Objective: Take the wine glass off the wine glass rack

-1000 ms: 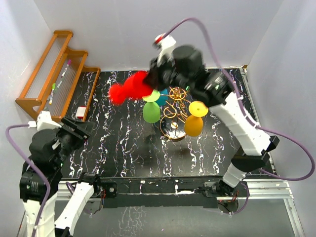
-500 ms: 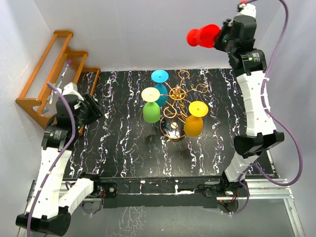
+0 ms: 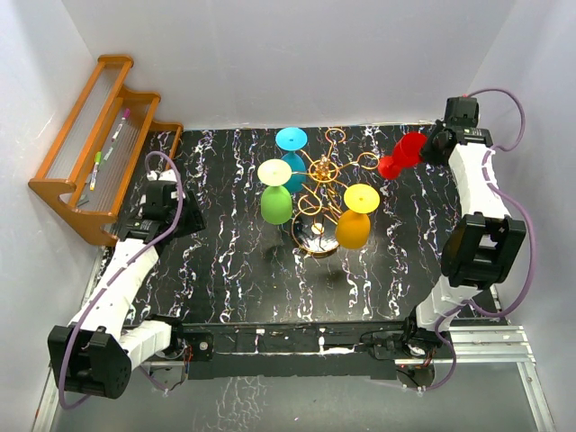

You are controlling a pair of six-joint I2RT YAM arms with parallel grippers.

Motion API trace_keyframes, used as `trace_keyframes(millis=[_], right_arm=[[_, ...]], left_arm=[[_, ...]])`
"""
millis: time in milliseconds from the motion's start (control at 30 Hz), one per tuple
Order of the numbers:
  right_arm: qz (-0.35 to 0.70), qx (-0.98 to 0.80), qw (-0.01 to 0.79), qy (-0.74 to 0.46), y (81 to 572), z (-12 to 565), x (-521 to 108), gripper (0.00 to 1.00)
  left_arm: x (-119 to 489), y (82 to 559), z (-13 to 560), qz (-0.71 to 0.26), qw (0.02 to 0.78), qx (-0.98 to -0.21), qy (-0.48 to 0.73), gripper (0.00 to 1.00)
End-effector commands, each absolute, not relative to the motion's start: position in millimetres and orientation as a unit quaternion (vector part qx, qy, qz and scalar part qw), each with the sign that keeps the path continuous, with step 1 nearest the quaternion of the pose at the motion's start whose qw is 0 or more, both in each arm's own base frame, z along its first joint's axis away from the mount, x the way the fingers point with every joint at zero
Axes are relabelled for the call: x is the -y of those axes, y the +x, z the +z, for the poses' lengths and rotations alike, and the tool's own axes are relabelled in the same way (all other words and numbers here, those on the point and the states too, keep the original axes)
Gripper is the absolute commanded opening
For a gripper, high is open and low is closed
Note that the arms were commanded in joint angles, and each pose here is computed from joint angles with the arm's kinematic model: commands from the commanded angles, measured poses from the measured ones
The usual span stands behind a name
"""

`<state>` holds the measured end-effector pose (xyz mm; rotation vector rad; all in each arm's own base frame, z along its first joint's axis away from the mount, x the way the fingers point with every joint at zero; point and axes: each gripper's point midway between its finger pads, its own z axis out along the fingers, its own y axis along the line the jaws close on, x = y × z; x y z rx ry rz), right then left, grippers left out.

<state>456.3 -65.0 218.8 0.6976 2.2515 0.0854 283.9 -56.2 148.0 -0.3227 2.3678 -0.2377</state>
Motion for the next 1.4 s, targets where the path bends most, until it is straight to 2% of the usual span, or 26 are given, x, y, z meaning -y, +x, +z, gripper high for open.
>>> trace_keyframes(millis=[0, 367, 800, 1033, 1367], right_arm=[[0.068, -0.857, 0.426, 0.281, 452.5, 247.4, 68.9, 0.08], [0.01, -0.873, 0.398, 0.282, 446.0, 216.6, 87.9, 0.09], [0.052, -0.885, 0.377, 0.268, 456.0, 194.0, 70.2, 0.15], [0.07, -0.89, 0.367, 0.261, 455.9, 188.8, 61.8, 0.24], [0.083, -0.888, 0.373, 0.255, 456.9, 195.3, 56.0, 0.29]], left_arm=[[63.7, 294.1, 154.1, -0.115, 0.399, -0.905, -0.095, 0.5], [63.1, 283.4, 148.2, -0.118, 0.406, -0.902, -0.088, 0.49], [65.2, 281.2, 149.6, -0.125, 0.407, -0.901, -0.087, 0.48], [60.5, 280.0, 154.1, -0.116, 0.414, -0.898, -0.093, 0.47], [61.7, 280.0, 153.7, -0.119, 0.414, -0.898, -0.093, 0.47]])
